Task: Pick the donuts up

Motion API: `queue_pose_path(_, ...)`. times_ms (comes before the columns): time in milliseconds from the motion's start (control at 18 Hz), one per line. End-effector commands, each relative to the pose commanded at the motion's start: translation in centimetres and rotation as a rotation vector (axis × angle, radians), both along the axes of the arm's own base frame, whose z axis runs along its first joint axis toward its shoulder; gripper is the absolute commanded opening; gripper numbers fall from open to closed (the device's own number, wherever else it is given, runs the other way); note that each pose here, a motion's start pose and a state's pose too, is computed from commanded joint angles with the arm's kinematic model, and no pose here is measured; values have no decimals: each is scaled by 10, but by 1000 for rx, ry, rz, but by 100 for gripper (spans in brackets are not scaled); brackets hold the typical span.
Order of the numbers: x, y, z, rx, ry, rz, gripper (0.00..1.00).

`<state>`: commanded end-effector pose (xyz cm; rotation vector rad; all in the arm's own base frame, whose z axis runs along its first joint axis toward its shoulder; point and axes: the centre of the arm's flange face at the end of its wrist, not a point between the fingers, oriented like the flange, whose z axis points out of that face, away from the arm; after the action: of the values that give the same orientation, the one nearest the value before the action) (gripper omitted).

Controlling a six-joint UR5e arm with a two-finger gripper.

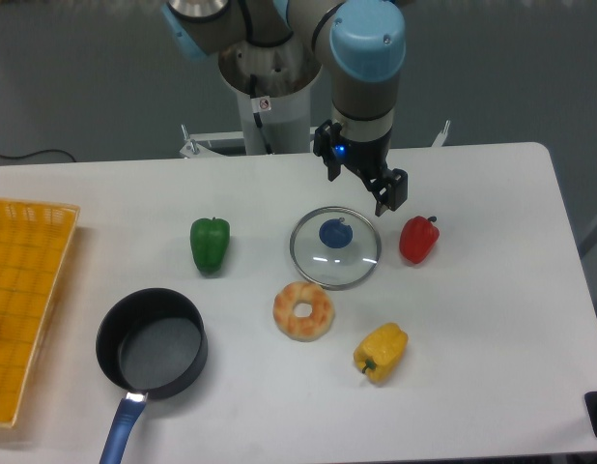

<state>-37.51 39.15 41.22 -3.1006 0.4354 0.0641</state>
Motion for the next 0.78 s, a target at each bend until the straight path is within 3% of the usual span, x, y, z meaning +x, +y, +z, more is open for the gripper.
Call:
queue_pose_path(389,-1,0,-13,-3,-25,4,100)
queue_pose_path(500,0,2,-16,-4,2,2,100)
queue_pose_path(778,1,13,-35,-13,-10,77,100)
